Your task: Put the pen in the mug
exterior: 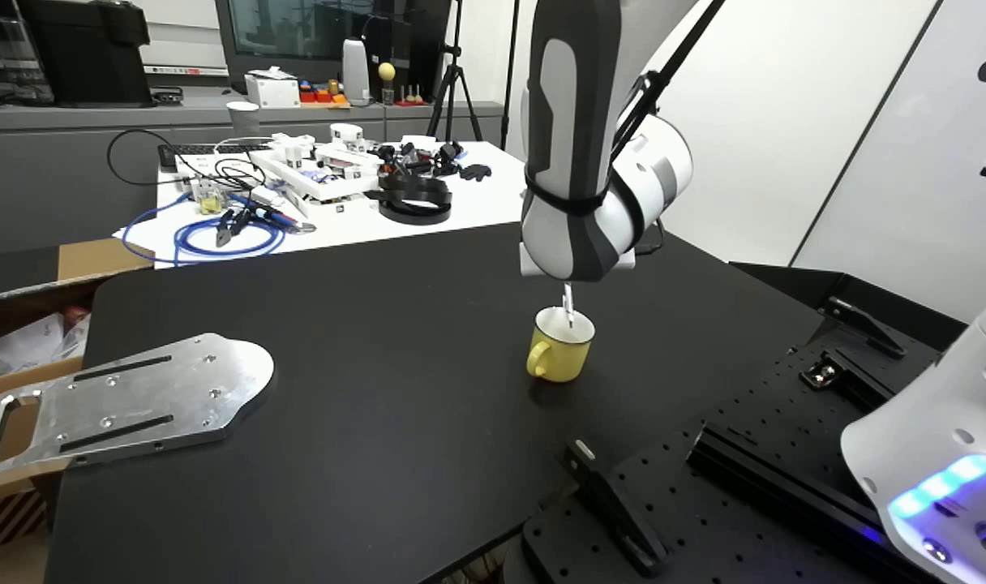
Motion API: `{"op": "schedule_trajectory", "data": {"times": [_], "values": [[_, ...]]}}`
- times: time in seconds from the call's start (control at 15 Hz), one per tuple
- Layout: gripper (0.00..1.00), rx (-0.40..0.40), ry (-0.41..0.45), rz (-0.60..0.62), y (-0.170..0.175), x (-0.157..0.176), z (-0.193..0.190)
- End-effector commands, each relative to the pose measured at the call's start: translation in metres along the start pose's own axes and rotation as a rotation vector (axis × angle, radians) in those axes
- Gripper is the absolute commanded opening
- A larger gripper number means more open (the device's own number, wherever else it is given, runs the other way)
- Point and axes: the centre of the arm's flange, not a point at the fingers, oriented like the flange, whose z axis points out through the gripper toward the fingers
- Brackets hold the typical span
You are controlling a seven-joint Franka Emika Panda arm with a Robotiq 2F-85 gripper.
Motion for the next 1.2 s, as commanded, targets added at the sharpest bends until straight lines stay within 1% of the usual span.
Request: {"op": "schedule_trajectory", "data": {"times": [0.0, 0.53, 0.6, 0.67, 0.87, 0.93, 1.13], "values": [[0.05, 0.003, -0.030, -0.001, 0.009, -0.014, -0.001], [0.05, -0.004, -0.063, -0.012, 0.004, -0.033, 0.006], [0.28, -0.004, -0.065, -0.009, 0.004, -0.033, 0.007], [0.46, -0.006, -0.067, -0.008, 0.004, -0.034, 0.007], [0.64, -0.007, -0.072, -0.003, 0.005, -0.032, 0.008], [0.72, -0.006, -0.073, 0.000, 0.005, -0.030, 0.008], [0.92, 0.000, -0.083, 0.023, 0.008, -0.016, 0.003]]}}
